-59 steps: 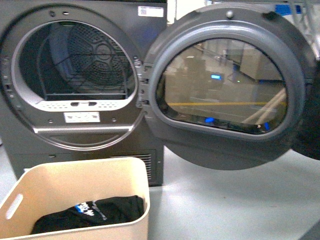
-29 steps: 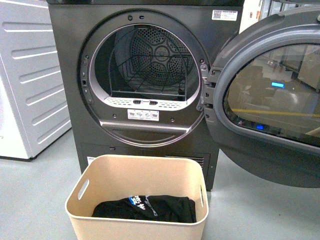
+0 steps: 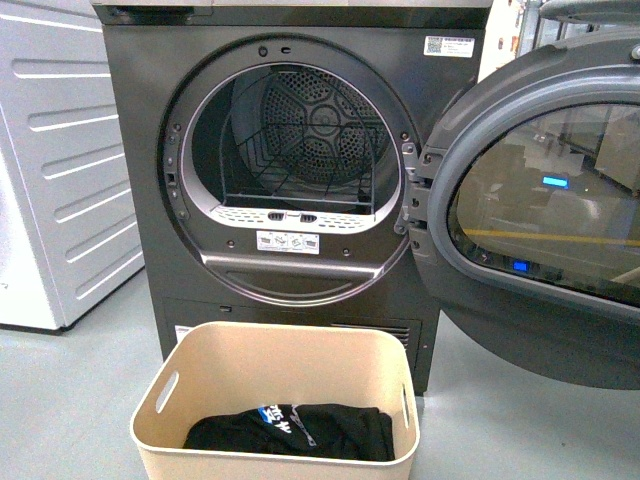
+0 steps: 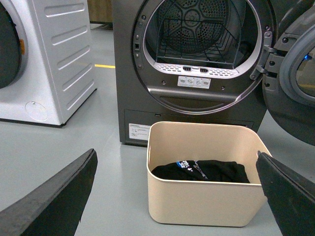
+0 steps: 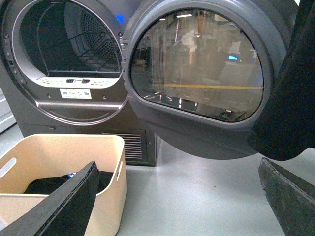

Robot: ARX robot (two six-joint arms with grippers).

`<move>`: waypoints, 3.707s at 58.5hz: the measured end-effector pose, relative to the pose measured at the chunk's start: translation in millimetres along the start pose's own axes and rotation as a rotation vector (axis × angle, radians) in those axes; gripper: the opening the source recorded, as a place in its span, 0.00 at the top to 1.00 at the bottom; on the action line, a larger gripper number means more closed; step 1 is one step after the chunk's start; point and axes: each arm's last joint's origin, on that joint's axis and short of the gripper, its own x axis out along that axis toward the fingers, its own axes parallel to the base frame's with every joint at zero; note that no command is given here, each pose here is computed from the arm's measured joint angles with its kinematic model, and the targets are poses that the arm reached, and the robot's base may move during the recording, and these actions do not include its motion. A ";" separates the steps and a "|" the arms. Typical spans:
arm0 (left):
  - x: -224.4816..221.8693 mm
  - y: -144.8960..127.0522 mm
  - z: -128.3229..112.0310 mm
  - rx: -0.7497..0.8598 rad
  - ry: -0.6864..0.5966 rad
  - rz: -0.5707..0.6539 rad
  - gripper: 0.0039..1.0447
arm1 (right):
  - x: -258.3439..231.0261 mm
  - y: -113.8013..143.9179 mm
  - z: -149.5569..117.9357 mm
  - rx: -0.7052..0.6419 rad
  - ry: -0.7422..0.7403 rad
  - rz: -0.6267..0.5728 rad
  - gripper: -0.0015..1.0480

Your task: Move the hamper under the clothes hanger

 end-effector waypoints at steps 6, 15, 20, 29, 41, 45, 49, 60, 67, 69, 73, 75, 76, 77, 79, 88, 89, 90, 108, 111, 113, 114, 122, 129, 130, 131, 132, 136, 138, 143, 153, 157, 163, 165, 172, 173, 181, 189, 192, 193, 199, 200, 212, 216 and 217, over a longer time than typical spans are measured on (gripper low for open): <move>0.7 0.3 -1.0 -0.031 0.075 0.097 0.06 | 0.7 -0.2 -0.8 0.022 0.023 -0.035 0.08; 47.5 17.5 22.2 -0.045 0.207 0.346 0.06 | 44.7 4.3 15.5 0.070 0.076 0.009 0.08; 89.0 24.7 36.0 -0.040 0.241 0.291 0.06 | 89.9 7.5 34.8 0.107 0.070 0.063 0.08; 162.6 32.6 18.4 -0.046 0.483 0.202 0.06 | 164.1 19.1 16.9 0.132 0.302 0.130 0.08; 260.6 45.1 -34.3 -0.006 0.734 0.214 0.06 | 263.2 41.3 -18.4 0.059 0.595 0.163 0.08; 277.7 43.1 -45.5 -0.002 0.764 0.203 0.06 | 290.1 44.3 -28.0 0.027 0.648 0.143 0.08; 288.4 40.9 -53.2 0.005 0.780 0.191 0.06 | 308.4 46.0 -38.7 0.004 0.688 0.125 0.08; 311.8 38.8 -73.1 0.003 0.811 0.163 0.06 | 342.5 53.0 -68.7 -0.010 0.761 0.122 0.08; 329.1 40.2 -89.9 -0.002 0.836 0.154 0.06 | 360.2 62.0 -91.1 -0.022 0.805 0.127 0.08; 333.3 40.5 -94.3 -0.003 0.838 0.151 0.06 | 364.0 65.0 -97.4 -0.026 0.818 0.129 0.08; 340.8 41.0 -104.7 -0.002 0.840 0.149 0.06 | 370.9 72.0 -109.7 -0.038 0.841 0.135 0.08; 345.2 40.3 -109.5 0.003 0.840 0.142 0.06 | 374.6 76.4 -115.0 -0.040 0.848 0.142 0.08; 346.8 40.2 -111.3 0.005 0.840 0.140 0.06 | 375.8 78.5 -116.3 -0.041 0.849 0.145 0.08; 348.3 39.9 -113.7 0.007 0.843 0.139 0.06 | 376.6 80.3 -118.3 -0.043 0.853 0.148 0.08; 351.7 38.1 -118.8 0.021 0.847 0.127 0.06 | 378.3 85.1 -121.6 -0.045 0.858 0.156 0.08; 363.1 30.6 -138.1 0.055 0.864 0.078 0.06 | 382.7 102.8 -126.5 -0.049 0.870 0.181 0.08; 363.8 30.1 -139.0 0.056 0.864 0.077 0.06 | 382.9 103.6 -126.4 -0.049 0.871 0.182 0.08; 364.9 28.7 -141.0 0.058 0.866 0.073 0.06 | 383.1 105.4 -127.5 -0.051 0.874 0.185 0.08; 379.2 11.1 -152.6 0.090 0.859 0.020 0.06 | 392.3 122.7 -138.7 -0.082 0.900 0.161 0.08; 380.3 8.1 -154.9 0.092 0.861 0.005 0.06 | 395.0 123.9 -142.4 -0.088 0.906 0.149 0.08; 381.3 6.4 -155.9 0.092 0.862 -0.001 0.06 | 396.6 124.3 -145.5 -0.090 0.911 0.139 0.08; 381.4 5.8 -156.6 0.092 0.863 -0.004 0.06 | 397.5 124.3 -146.5 -0.092 0.912 0.132 0.08; 381.0 3.9 -160.3 0.089 0.866 -0.016 0.06 | 402.2 124.6 -154.3 -0.100 0.920 0.105 0.08; 380.9 4.8 -163.5 0.088 0.864 -0.016 0.06 | 404.3 123.9 -160.2 -0.105 0.930 0.089 0.08; 380.7 5.5 -164.9 0.087 0.866 -0.014 0.06 | 404.9 123.8 -161.7 -0.109 0.932 0.081 0.08; 380.7 5.7 -165.4 0.087 0.866 -0.014 0.06 | 405.2 123.6 -161.9 -0.111 0.932 0.079 0.08; 380.5 6.2 -166.4 0.087 0.867 -0.013 0.06 | 405.7 123.6 -163.1 -0.112 0.934 0.075 0.08; 379.8 8.6 -170.9 0.085 0.872 -0.008 0.06 | 407.0 122.3 -166.0 -0.113 0.940 0.061 0.08; 379.3 9.9 -173.5 0.083 0.876 -0.007 0.06 | 407.2 122.0 -167.7 -0.114 0.943 0.057 0.08; 377.5 13.8 -182.0 0.078 0.888 -0.002 0.06 | 407.0 119.9 -171.8 -0.116 0.951 0.044 0.08; 375.3 15.6 -192.9 0.073 0.900 -0.003 0.06 | 406.8 116.2 -175.6 -0.122 0.958 0.026 0.08; 374.8 14.7 -196.4 0.074 0.900 -0.004 0.06 | 406.3 115.4 -178.2 -0.123 0.962 0.022 0.08; 373.6 13.6 -202.3 0.078 0.906 0.000 0.06 | 405.7 115.1 -180.9 -0.124 0.967 0.017 0.08; 373.0 13.5 -204.4 0.080 0.910 0.002 0.06 | 405.4 115.1 -181.7 -0.124 0.969 0.017 0.08; 372.5 14.0 -208.4 0.081 0.910 0.012 0.06 | 404.2 115.6 -184.9 -0.127 0.979 0.016 0.08; 372.4 14.0 -208.7 0.081 0.910 0.013 0.06 | 403.9 115.7 -185.5 -0.128 0.981 0.016 0.08; 374.2 15.9 -209.8 0.087 0.895 0.037 0.06 | 401.9 117.4 -190.2 -0.133 0.996 0.019 0.08; 378.4 19.3 -207.4 0.094 0.863 0.067 0.06 | 401.3 121.7 -193.5 -0.141 1.004 0.024 0.08; 379.8 21.2 -206.2 0.095 0.851 0.077 0.06 | 401.2 123.7 -193.8 -0.143 1.004 0.027 0.08; 380.2 21.6 -205.8 0.094 0.848 0.078 0.06 | 401.3 123.9 -193.7 -0.143 1.004 0.027 0.08; 383.4 24.4 -203.6 0.093 0.831 0.091 0.06 | 401.8 128.0 -191.9 -0.148 1.002 0.032 0.08; 383.7 24.7 -203.4 0.093 0.829 0.092 0.06 | 402.0 128.6 -191.6 -0.149 1.002 0.033 0.08; 389.4 25.9 -202.6 0.092 0.814 0.097 0.06 | 404.8 135.5 -187.5 -0.152 0.993 0.043 0.08; 391.9 25.8 -203.3 0.092 0.813 0.096 0.06 | 405.2 137.7 -187.2 -0.154 0.993 0.046 0.08; 392.6 25.8 -203.4 0.092 0.812 0.096 0.06 | 405.2 138.1 -187.4 -0.155 0.994 0.046 0.08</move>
